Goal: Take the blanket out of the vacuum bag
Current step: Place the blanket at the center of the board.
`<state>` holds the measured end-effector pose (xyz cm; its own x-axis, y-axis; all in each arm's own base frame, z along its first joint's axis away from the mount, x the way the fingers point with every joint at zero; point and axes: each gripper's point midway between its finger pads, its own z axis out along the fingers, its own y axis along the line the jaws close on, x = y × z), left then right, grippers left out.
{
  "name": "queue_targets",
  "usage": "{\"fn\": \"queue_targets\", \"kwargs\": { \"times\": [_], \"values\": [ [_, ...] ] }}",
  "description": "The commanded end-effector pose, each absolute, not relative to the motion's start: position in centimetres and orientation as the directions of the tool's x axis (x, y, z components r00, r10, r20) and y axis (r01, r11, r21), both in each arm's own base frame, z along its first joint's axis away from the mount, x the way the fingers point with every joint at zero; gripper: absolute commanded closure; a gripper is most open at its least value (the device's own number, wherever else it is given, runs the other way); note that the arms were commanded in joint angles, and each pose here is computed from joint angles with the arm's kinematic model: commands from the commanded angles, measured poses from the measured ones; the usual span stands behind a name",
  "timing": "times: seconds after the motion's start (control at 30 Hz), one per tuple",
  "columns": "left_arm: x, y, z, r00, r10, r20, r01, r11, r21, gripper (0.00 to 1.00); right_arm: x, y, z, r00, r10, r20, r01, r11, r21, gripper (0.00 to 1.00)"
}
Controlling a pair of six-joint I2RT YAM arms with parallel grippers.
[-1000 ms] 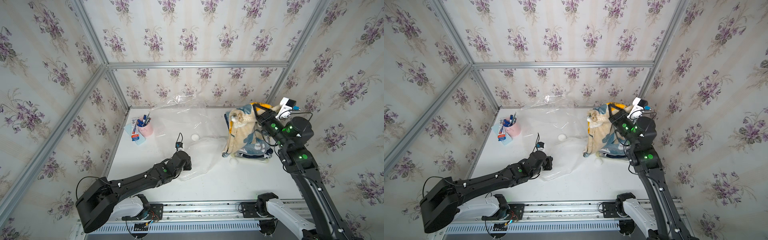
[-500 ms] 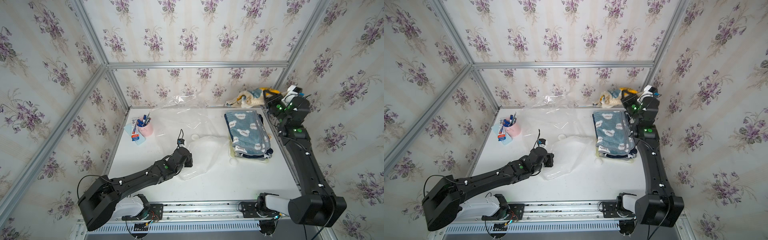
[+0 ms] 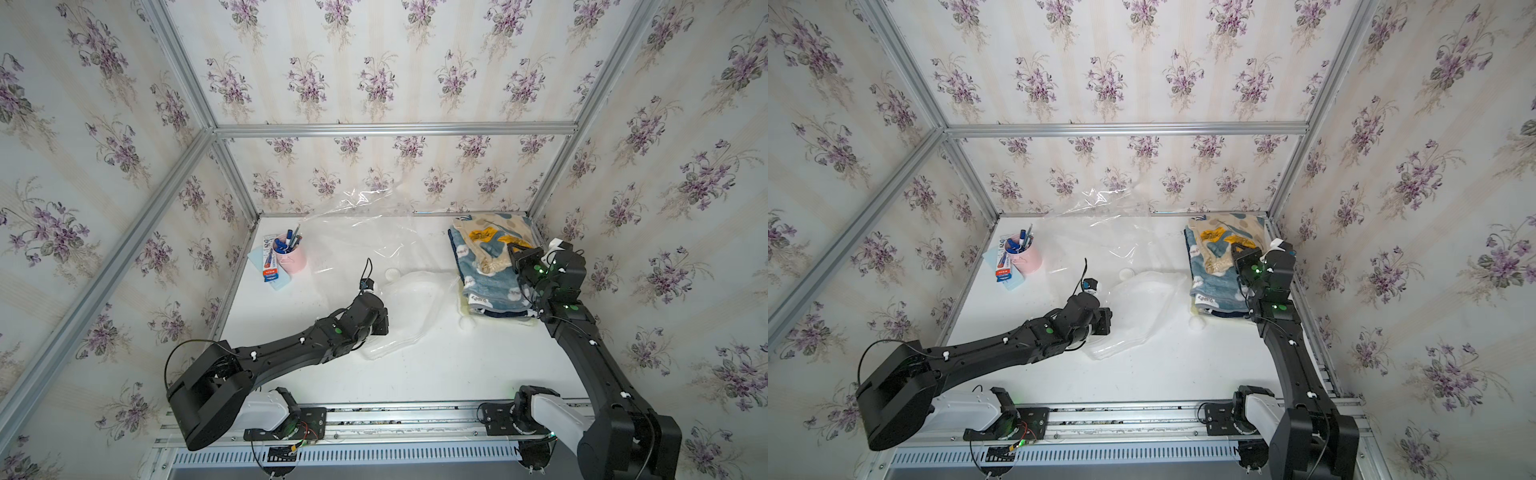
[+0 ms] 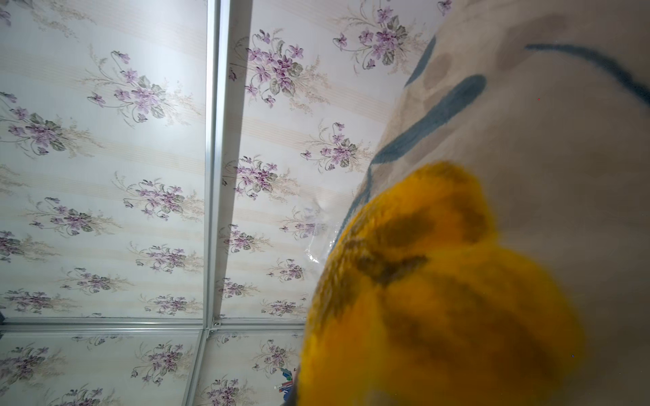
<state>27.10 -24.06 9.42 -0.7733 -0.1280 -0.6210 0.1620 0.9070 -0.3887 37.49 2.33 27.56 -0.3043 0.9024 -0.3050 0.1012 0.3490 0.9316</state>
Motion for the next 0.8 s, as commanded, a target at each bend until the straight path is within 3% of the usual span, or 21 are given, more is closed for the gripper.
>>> {"fn": "queue_targets", "kwargs": {
  "times": [0.0, 0.17, 0.3, 0.33, 0.47, 0.57, 0.77],
  "values": [
    [27.4, -24.6, 10.2, -0.763, -0.146, -0.629, 0.172, 0.893, -0.415, 1.0, 37.5, 3.2, 29.7, -0.336, 0.889, -0.313, 0.037, 0.344, 0.938, 1.0],
    [27.3, -24.2, 10.6, -0.756, -0.134, -0.64, 0.18, 0.898, -0.4, 1.0, 35.5, 3.7, 29.5, -0.359, 0.884, -0.299, 0.05, 0.339, 0.94, 1.0],
    [27.1, -24.1, 10.4, -0.759, -0.126, -0.638, 0.185, 0.899, -0.397, 1.0, 33.8, 3.6, 24.5, -0.408, 0.867, -0.287, 0.151, 0.375, 0.915, 1.0],
    [27.0, -24.1, 10.2, -0.76, -0.125, -0.637, 0.185, 0.899, -0.398, 1.0, 33.2, 3.6, 23.0, -0.429, 0.862, -0.271, 0.171, 0.373, 0.912, 0.95],
    [26.9, -24.2, 9.7, -0.766, -0.119, -0.632, 0.189, 0.897, -0.398, 1.0, 30.7, 2.0, 19.3, -0.439, 0.856, -0.273, 0.25, 0.409, 0.878, 0.61],
    [27.0, -24.3, 9.5, -0.767, -0.116, -0.631, 0.191, 0.898, -0.397, 1.0, 29.3, 1.7, 19.6, -0.461, 0.828, -0.32, 0.236, 0.462, 0.855, 0.45],
    [27.0, -24.4, 9.5, -0.763, -0.111, -0.637, 0.2, 0.897, -0.395, 1.0, 26.3, 2.4, 21.4, -0.514, 0.75, -0.416, 0.203, 0.578, 0.791, 0.4]
  ]
}}
